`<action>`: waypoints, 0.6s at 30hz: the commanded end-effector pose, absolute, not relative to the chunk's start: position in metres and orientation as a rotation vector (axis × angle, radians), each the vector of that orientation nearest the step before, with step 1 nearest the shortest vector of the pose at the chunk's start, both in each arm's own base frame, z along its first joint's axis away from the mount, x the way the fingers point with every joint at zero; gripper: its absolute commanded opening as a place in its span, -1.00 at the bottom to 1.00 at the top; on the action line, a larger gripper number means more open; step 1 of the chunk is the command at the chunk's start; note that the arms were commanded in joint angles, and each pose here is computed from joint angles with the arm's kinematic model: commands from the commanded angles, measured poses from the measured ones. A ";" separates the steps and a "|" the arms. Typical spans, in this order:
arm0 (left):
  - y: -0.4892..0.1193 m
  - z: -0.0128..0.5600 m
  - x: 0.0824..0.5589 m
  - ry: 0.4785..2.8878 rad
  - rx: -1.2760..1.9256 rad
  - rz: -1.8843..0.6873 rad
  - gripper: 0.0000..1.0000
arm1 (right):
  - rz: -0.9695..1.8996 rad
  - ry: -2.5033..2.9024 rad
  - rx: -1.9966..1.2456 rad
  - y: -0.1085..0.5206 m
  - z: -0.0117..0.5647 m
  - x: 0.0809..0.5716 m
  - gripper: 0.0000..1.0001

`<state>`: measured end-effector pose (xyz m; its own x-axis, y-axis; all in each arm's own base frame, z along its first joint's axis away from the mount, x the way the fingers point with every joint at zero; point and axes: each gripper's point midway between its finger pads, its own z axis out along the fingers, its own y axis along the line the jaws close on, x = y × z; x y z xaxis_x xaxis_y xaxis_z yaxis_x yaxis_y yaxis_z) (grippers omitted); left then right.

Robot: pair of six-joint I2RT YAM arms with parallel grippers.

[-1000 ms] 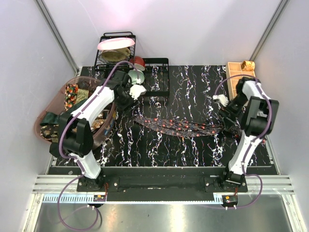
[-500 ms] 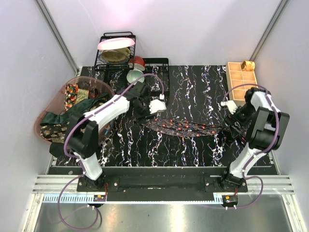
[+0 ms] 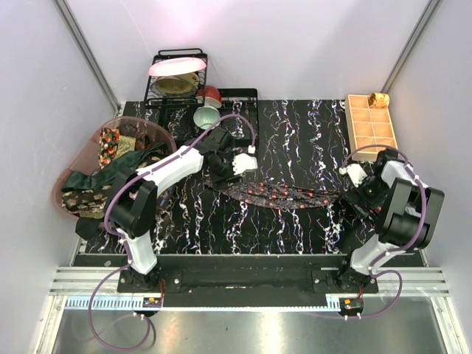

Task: Roll the ties
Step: Flatten out the tie at the center of the board.

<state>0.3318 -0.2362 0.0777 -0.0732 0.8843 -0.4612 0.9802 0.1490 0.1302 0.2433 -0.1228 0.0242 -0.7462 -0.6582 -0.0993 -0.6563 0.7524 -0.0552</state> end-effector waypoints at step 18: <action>-0.232 0.101 0.307 1.916 1.776 -0.341 0.28 | 0.833 2.915 -1.533 -0.094 0.101 0.149 -1.00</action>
<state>0.3172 -0.2285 0.0738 -0.0762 0.8862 -0.4569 0.9826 0.1445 0.1163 0.2392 -0.1312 0.0451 -0.6483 -0.7588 -0.0628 -0.7573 0.6340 0.1569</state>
